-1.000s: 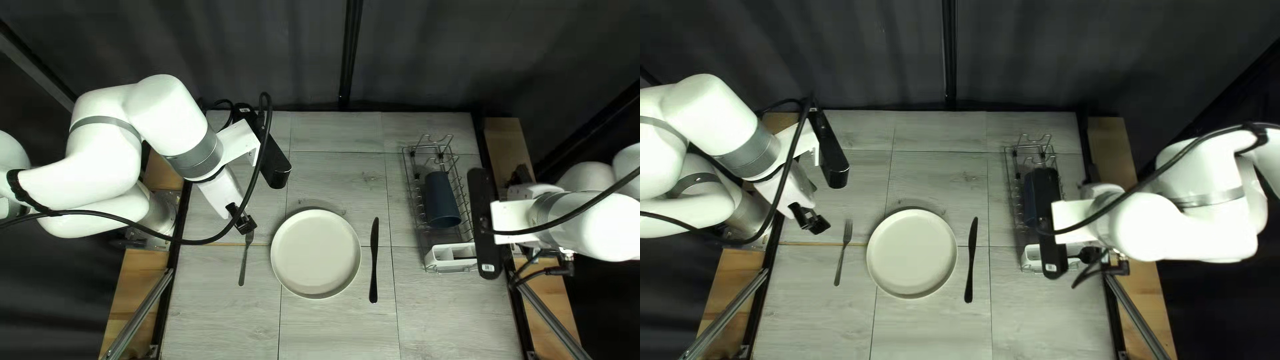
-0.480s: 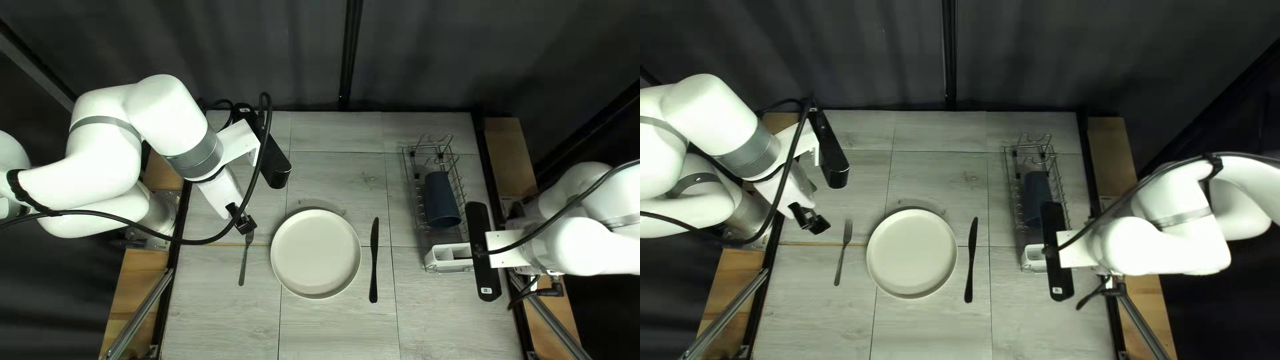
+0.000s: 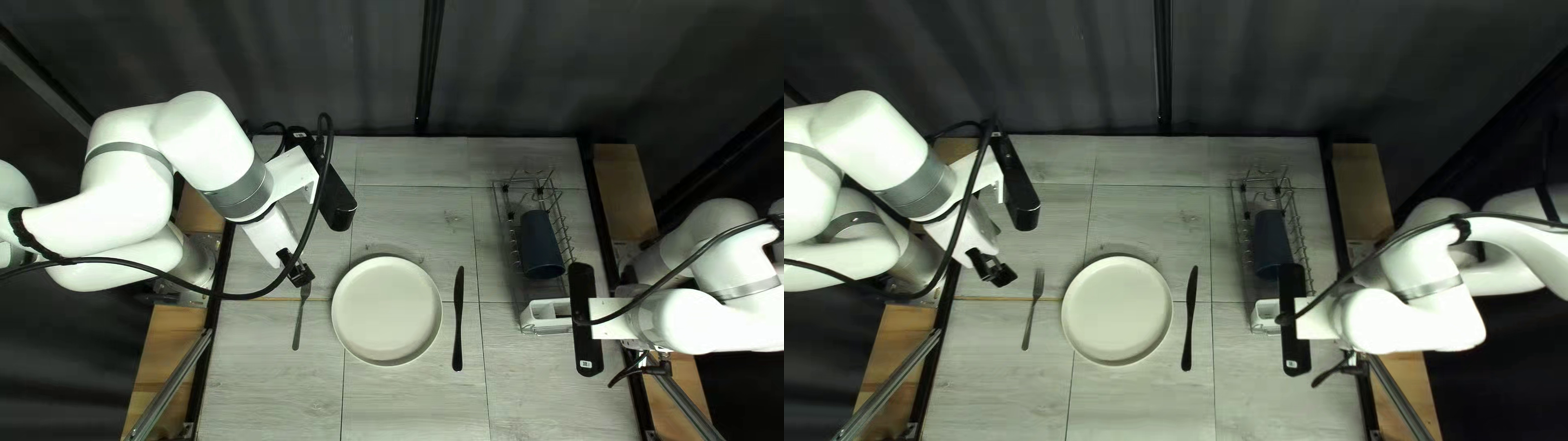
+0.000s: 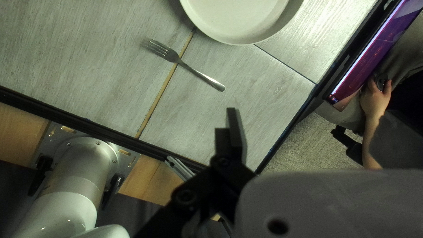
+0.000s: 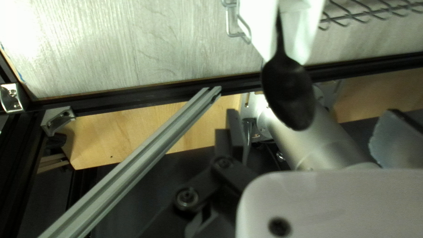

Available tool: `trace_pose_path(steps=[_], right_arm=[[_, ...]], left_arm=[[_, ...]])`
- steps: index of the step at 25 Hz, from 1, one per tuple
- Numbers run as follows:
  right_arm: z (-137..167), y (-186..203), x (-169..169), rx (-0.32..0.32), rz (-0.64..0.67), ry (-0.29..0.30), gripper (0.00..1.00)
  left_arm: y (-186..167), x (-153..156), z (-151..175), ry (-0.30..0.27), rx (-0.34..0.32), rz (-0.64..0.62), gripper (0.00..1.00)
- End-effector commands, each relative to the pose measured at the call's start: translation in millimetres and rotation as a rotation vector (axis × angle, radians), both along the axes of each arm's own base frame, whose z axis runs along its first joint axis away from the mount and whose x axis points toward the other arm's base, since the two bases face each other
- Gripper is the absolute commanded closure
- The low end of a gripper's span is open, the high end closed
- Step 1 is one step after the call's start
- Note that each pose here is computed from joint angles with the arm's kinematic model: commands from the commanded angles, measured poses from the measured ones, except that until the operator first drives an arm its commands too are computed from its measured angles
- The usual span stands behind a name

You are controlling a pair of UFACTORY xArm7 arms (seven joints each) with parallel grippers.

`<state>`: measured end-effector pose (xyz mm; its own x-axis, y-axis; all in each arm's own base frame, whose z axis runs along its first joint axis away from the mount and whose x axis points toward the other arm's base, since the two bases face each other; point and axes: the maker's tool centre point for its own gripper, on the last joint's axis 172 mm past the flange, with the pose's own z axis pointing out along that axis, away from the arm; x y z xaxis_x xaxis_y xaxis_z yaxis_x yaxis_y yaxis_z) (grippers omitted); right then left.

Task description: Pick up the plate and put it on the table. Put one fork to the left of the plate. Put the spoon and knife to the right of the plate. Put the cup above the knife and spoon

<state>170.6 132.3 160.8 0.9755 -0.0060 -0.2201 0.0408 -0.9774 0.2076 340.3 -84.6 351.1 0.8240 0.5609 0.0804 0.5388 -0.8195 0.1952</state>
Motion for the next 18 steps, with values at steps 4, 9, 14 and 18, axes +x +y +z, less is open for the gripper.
trace_pose_path(steps=[4, 9, 14, 18], right_arm=[[-13, -5, 0, 0.014, 0.01, -0.012, 0.0], [-23, -7, -2, 0.023, 0.014, -0.013, 0.0], [-25, -11, -5, 0.028, 0.004, -0.012, 0.18], [-18, -8, -2, 0.029, -0.003, -0.017, 1.0]], left_arm=[[0, 0, 0, 0.0, 0.0, 0.0, 0.0], [0, 0, 0, 0.0, 0.0, 0.0, 0.0], [0, 0, 0, 0.0, 0.0, 0.0, 0.0], [0, 0, 0, 0.0, 0.0, 0.0, 0.0]])
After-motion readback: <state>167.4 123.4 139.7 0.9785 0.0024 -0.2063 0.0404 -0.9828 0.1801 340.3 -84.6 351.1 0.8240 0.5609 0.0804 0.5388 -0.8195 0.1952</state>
